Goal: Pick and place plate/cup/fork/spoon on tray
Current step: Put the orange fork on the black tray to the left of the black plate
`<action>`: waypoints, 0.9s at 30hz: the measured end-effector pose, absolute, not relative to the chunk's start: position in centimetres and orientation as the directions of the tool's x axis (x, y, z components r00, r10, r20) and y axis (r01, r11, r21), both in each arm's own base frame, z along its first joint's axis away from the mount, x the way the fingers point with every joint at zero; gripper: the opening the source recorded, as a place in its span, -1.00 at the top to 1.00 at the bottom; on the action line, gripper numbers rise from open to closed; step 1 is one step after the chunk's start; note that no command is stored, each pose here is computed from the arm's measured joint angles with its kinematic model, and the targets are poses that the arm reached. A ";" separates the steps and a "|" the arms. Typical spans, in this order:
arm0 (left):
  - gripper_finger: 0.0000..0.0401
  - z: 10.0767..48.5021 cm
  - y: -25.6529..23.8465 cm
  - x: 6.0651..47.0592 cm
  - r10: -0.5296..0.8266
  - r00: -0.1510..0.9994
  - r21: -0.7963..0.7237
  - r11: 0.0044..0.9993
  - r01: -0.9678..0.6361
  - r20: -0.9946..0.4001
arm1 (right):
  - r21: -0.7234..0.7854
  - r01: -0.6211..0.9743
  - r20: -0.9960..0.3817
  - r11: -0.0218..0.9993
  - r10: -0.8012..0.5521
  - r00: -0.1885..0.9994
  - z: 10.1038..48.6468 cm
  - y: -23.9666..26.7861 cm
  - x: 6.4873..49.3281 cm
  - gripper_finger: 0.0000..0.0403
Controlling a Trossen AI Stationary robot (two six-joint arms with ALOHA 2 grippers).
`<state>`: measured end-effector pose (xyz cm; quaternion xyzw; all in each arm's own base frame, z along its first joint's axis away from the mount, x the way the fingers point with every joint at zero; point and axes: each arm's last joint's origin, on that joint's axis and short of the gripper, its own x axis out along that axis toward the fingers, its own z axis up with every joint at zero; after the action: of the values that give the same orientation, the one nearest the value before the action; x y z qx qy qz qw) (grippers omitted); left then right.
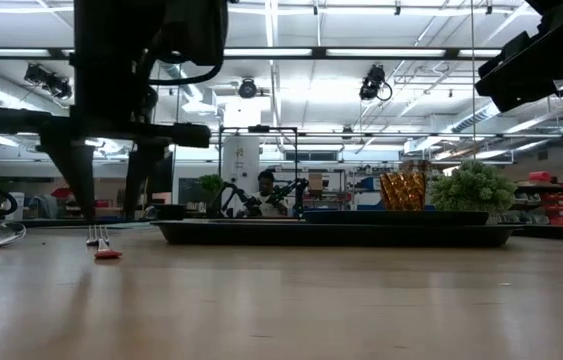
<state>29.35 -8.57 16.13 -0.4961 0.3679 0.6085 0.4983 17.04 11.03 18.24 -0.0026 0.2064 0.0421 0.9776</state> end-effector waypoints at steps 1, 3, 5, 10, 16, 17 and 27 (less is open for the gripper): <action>0.17 16.1 -8.5 29.4 0.241 -0.011 -0.046 -0.227 -0.973 -0.970 | 0.013 -0.085 -0.403 0.996 0.083 0.911 18.2 11.1 17.0 0.50; 0.17 16.0 -8.2 29.4 0.245 -0.022 -0.035 -0.224 -0.974 -0.969 | 0.016 -0.089 -0.399 0.996 0.088 0.913 18.3 11.2 17.0 0.50; 0.17 15.4 -8.0 29.1 0.245 -0.037 -0.021 -0.229 -0.973 -0.969 | 0.019 -0.093 -0.398 0.996 0.093 0.913 18.3 11.2 16.9 0.50; 0.17 14.1 -8.1 29.0 0.213 0.014 -0.064 -0.229 -0.971 -0.977 | 0.025 -0.115 -0.389 0.993 0.116 0.914 18.4 11.6 16.7 0.50; 0.21 13.5 -8.0 28.7 0.192 0.016 -0.061 -0.229 -0.972 -0.981 | 0.039 -0.122 -0.364 0.992 0.128 0.922 18.7 11.8 16.8 0.50; 0.24 13.5 -8.0 28.7 0.190 0.015 -0.058 -0.225 -0.973 -0.982 | 0.040 -0.122 -0.363 0.992 0.128 0.923 18.7 11.8 16.8 0.50; 0.67 13.5 -8.2 28.6 0.173 0.008 -0.032 -0.138 -0.990 -0.985 | 0.040 -0.122 -0.363 0.992 0.128 0.923 18.7 11.8 16.8 0.50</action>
<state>28.56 -8.22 13.47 -0.4939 0.4134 0.5703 0.5099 16.77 11.81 18.69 0.0081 0.1856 0.0638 0.9805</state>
